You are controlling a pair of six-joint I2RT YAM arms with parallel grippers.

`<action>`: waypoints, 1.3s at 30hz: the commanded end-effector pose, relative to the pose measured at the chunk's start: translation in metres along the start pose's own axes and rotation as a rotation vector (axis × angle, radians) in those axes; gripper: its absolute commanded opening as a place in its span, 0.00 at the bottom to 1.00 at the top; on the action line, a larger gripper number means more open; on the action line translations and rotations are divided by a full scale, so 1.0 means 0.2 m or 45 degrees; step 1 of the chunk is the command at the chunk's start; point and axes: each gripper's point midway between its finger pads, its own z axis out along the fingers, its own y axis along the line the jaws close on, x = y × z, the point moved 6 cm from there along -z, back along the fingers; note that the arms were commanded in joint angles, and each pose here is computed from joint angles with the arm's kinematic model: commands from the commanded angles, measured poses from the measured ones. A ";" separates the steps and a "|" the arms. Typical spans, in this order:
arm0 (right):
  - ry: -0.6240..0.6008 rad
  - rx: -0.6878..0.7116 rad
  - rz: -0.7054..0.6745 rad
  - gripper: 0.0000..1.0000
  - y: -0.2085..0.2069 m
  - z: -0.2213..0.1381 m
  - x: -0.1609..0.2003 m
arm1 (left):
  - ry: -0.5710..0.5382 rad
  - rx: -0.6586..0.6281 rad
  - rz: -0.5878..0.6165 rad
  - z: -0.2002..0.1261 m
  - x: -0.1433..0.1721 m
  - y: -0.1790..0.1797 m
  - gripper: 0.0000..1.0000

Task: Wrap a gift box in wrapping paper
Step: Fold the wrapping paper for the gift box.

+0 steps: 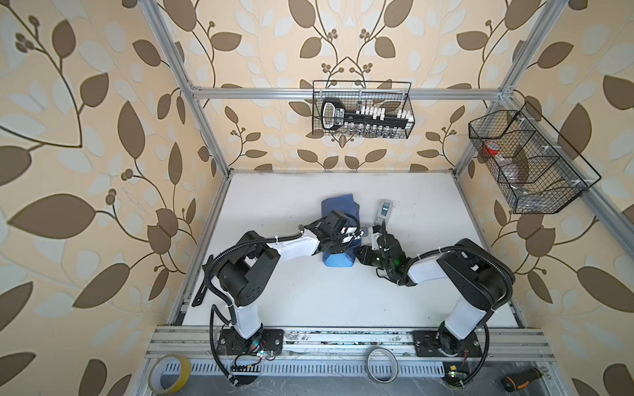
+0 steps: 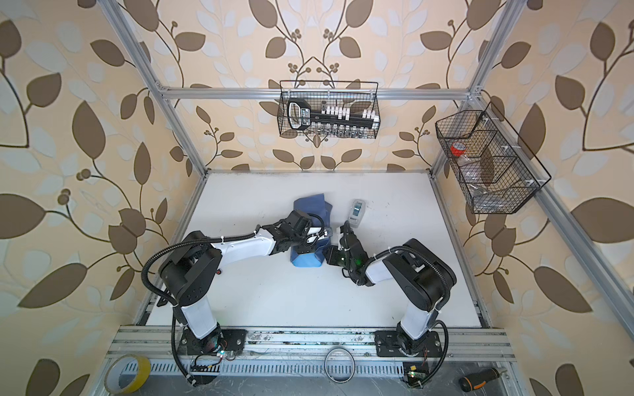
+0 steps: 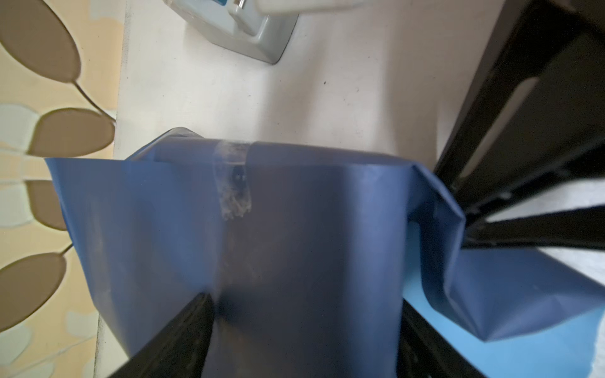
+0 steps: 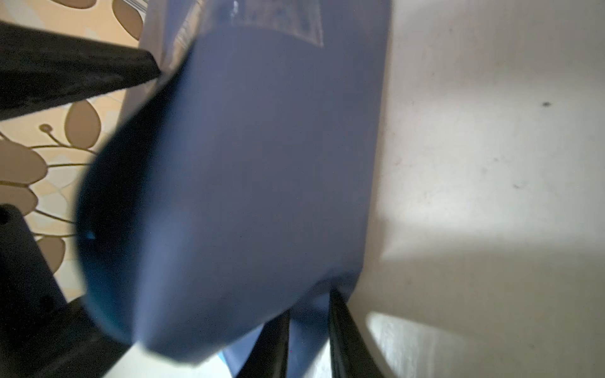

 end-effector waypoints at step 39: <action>0.012 0.047 -0.058 0.23 -0.03 -0.03 0.02 | -0.049 0.077 -0.115 0.00 0.05 -0.07 0.90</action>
